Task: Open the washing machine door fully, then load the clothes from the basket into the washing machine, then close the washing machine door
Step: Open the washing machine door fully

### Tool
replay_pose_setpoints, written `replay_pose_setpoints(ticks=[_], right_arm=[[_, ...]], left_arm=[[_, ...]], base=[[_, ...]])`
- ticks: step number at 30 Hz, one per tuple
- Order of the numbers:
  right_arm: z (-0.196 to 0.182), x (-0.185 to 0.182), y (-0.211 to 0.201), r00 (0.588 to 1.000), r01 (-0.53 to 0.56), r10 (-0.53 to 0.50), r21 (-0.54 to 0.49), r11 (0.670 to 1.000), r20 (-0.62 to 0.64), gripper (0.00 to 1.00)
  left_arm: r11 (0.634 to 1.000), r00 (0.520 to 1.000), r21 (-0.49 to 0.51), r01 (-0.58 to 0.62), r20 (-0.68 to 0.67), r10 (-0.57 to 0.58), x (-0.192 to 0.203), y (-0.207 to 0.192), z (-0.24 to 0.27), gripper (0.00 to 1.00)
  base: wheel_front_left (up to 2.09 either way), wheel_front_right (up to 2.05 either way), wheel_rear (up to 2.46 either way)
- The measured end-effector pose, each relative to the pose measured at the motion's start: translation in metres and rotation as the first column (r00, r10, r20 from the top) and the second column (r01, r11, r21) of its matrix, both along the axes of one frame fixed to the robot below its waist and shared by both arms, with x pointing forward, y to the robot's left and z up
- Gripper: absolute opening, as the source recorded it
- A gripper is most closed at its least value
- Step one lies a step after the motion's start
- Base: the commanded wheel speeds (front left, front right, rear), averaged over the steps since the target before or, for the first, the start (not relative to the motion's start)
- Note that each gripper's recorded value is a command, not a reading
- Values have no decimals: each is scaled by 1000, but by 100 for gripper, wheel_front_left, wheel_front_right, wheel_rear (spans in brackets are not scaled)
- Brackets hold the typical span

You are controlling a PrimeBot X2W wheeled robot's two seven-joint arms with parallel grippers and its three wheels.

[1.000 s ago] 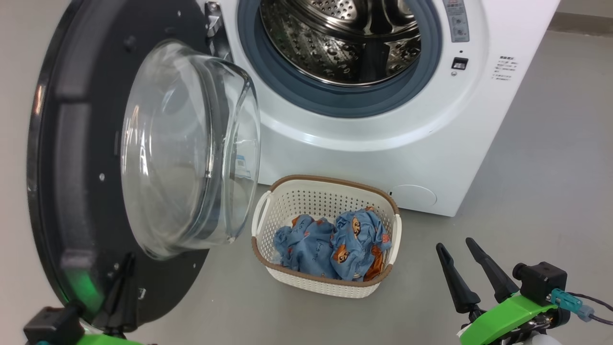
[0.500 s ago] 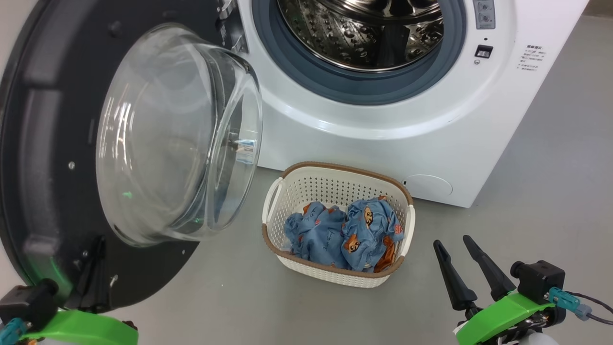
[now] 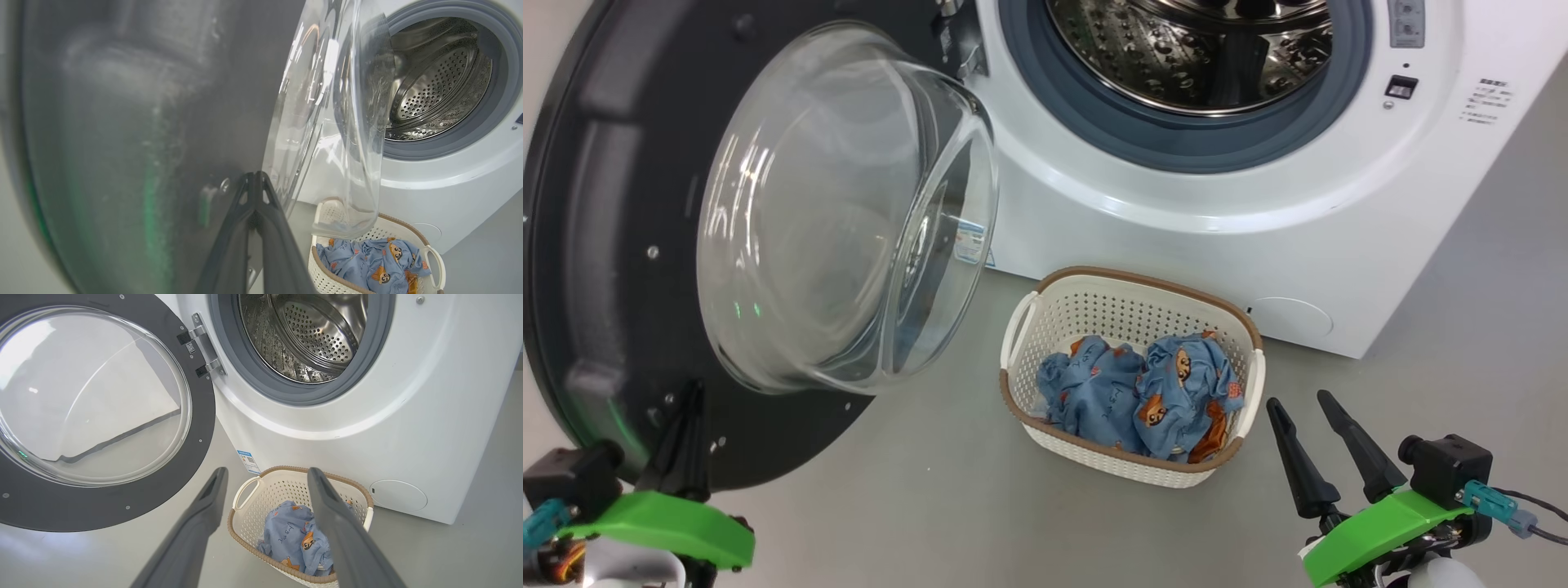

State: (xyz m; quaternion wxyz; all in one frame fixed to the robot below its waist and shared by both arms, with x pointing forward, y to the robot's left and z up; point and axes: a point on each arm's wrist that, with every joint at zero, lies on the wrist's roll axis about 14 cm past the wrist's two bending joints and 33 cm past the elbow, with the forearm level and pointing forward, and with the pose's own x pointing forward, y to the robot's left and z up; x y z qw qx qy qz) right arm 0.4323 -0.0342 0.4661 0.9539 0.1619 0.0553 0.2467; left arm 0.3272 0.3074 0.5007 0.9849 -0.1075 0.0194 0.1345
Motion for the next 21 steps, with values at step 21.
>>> replay_pose_setpoints(ticks=[21], right_arm=[[-10, 4, 37, 995, -91, 91, 17, 996, -26, 100]], left_arm=[[997, 993, 66, -51, -105, 57, 22, 49, -6, 0]], base=[[0, 0, 0]])
